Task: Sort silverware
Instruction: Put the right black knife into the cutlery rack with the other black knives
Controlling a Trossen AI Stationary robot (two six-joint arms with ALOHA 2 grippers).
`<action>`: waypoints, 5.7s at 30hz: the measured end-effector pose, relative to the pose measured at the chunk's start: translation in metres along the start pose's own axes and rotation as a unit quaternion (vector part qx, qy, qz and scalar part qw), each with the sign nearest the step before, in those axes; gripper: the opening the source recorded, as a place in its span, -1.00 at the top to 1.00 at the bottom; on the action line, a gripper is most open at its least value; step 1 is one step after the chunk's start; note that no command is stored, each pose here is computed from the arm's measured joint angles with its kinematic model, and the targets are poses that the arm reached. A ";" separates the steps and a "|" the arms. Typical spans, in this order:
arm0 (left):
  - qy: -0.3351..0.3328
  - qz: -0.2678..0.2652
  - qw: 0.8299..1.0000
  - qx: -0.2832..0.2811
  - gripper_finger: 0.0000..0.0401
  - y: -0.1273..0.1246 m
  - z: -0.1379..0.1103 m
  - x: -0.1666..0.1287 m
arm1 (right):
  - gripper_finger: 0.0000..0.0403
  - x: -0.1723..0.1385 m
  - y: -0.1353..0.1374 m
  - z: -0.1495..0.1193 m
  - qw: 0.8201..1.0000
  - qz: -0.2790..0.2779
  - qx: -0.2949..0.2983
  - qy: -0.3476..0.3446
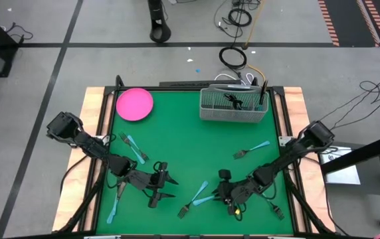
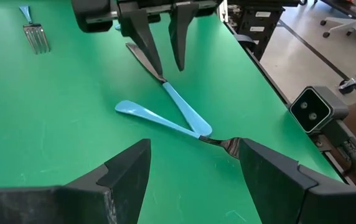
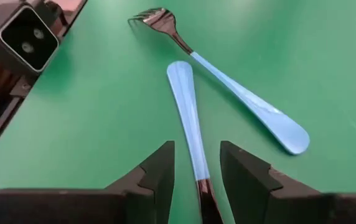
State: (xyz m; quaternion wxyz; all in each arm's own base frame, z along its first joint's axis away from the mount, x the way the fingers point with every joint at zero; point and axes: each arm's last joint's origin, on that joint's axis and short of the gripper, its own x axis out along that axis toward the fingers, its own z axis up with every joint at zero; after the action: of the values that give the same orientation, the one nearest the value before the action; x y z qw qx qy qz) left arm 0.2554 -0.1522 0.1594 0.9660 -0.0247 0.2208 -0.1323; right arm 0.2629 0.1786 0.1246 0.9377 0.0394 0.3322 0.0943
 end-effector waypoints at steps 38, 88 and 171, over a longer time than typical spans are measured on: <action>0.004 0.002 1.000 0.001 -0.23 0.000 -0.001 0.000 | 0.94 0.015 -0.003 -0.020 0.999 -0.012 0.000 0.046; -0.053 0.005 0.999 -0.001 -0.23 0.004 0.009 0.020 | 0.58 0.008 0.012 -0.023 0.998 -0.001 0.051 0.037; 0.088 -0.014 0.993 0.076 0.73 0.007 0.054 0.117 | 0.54 -0.038 0.032 0.001 0.999 -0.005 0.043 0.030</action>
State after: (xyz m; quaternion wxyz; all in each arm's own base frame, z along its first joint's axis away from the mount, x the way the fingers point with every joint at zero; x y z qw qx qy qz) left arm 0.3820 -0.1772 0.1578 0.9399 0.0574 0.2941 -0.1639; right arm 0.2300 0.2022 0.1533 0.9251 0.0747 0.3645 0.0763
